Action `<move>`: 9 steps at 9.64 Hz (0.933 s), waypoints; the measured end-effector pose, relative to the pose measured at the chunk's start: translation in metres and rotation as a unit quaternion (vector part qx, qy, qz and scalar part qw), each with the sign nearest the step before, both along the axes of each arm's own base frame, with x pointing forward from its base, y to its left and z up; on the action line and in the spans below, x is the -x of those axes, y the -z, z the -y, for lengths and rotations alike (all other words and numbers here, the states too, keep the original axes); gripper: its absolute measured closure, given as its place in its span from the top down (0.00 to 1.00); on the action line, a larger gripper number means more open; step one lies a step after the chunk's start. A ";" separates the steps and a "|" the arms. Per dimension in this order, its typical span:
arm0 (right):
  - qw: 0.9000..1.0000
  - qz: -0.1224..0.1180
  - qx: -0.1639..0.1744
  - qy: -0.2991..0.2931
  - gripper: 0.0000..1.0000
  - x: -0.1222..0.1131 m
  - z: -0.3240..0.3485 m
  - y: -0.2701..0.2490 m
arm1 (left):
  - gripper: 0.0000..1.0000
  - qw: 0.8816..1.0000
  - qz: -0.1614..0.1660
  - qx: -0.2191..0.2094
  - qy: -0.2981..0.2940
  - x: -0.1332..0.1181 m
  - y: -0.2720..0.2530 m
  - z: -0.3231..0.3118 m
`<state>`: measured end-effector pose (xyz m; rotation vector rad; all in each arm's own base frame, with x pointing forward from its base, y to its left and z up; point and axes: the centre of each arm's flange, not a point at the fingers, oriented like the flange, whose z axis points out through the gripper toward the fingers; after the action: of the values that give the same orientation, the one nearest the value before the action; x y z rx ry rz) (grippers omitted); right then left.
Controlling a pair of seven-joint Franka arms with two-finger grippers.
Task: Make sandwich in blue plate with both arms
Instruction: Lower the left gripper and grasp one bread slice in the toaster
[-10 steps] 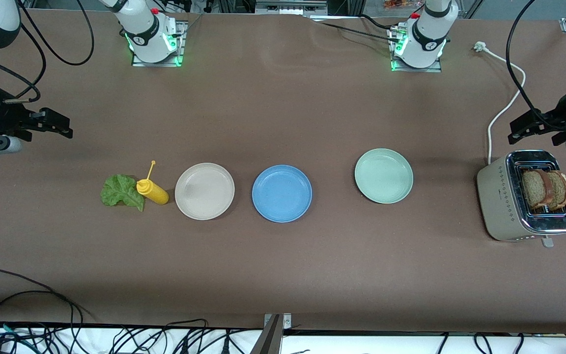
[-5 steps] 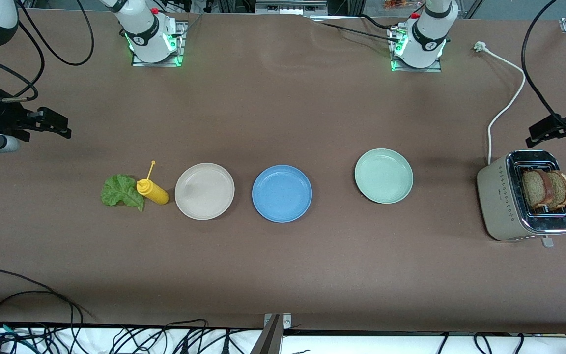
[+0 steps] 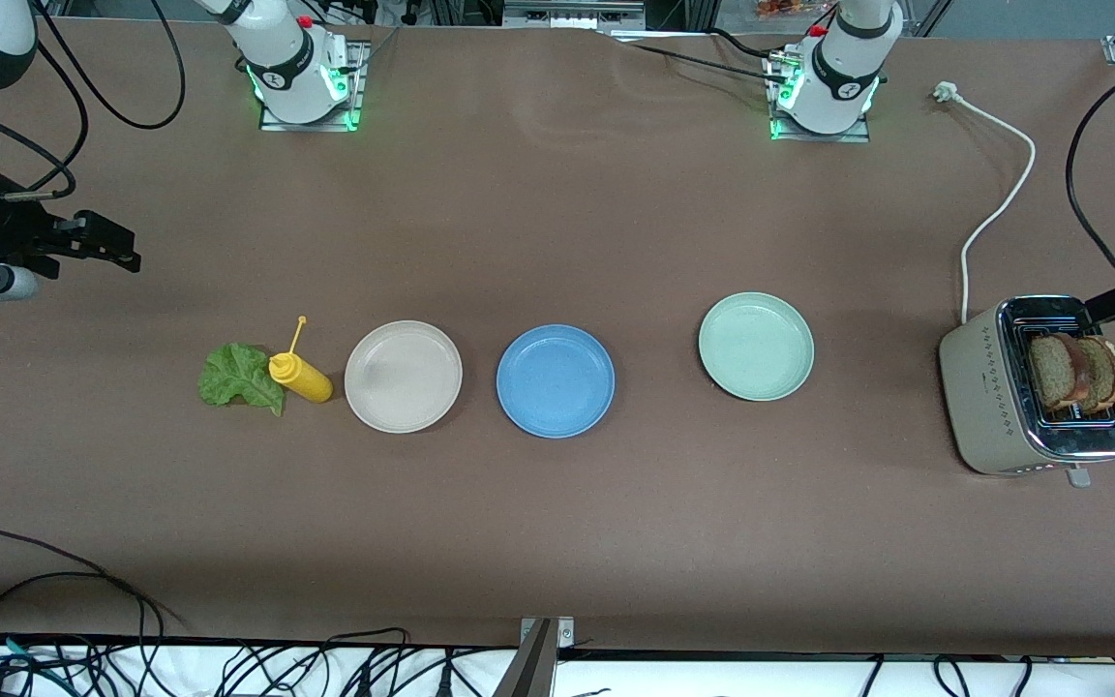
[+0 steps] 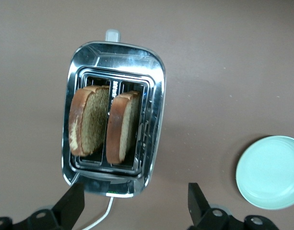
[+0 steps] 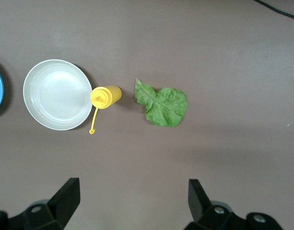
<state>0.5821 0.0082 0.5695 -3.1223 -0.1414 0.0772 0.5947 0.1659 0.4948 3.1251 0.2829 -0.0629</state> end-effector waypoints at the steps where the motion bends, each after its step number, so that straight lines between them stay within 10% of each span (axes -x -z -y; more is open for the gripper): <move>1: 1.000 0.000 0.000 -0.001 1.00 0.000 -0.001 0.000 | 0.93 1.000 -0.002 0.001 -0.005 -0.008 0.023 -0.008; 5: 1.000 -0.005 0.000 -0.005 1.00 0.000 -0.007 0.002 | 0.86 1.000 -0.009 0.004 -0.019 -0.027 0.103 -0.034; 9: 1.000 -0.008 0.000 -0.006 1.00 0.001 -0.008 0.003 | 0.48 0.999 -0.025 -0.020 -0.003 -0.029 0.118 -0.037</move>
<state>0.5814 0.0161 0.5663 -3.1199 -0.1589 0.1025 0.6234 0.2031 0.3771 3.1659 0.2991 -0.1357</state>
